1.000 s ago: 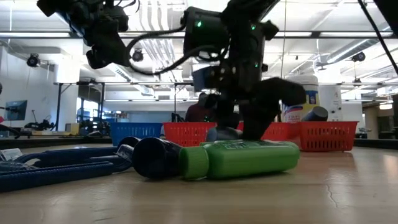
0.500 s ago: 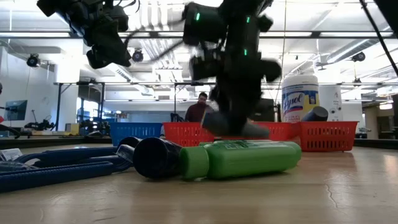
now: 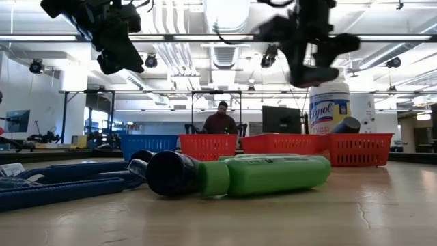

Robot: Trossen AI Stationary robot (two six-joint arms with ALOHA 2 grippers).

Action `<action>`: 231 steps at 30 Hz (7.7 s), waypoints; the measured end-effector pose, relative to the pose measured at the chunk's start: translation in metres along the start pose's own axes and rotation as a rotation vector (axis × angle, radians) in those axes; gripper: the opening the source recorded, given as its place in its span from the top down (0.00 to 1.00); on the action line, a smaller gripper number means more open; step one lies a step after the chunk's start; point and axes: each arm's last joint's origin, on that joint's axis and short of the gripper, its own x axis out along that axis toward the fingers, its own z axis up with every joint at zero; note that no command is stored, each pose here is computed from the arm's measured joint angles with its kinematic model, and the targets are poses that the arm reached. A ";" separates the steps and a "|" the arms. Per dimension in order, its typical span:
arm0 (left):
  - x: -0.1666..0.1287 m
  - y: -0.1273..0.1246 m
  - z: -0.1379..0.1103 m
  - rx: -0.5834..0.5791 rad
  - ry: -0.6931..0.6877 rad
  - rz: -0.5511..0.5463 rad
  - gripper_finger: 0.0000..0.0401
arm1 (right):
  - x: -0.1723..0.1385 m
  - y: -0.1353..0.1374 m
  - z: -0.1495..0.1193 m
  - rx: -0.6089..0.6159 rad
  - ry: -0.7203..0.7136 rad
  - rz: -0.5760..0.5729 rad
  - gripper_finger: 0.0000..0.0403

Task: Pick & Place Travel size toiletries
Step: Put the deodorant into the right red bin, then put the shave cream into the blue bin, then put the razor into the left red bin

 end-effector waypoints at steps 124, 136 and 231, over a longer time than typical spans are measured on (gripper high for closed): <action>0.177 -0.127 -0.022 -0.483 0.528 0.163 0.34 | -0.015 -0.001 -0.140 -0.351 -0.019 0.093 0.26; 0.195 -0.131 -0.044 -0.543 0.550 0.191 0.34 | -0.011 -0.003 -0.145 -0.378 -0.018 0.079 0.23; 0.086 -0.109 -0.079 -0.465 0.501 0.097 0.52 | -0.010 0.015 -0.148 -0.608 -0.022 0.296 0.27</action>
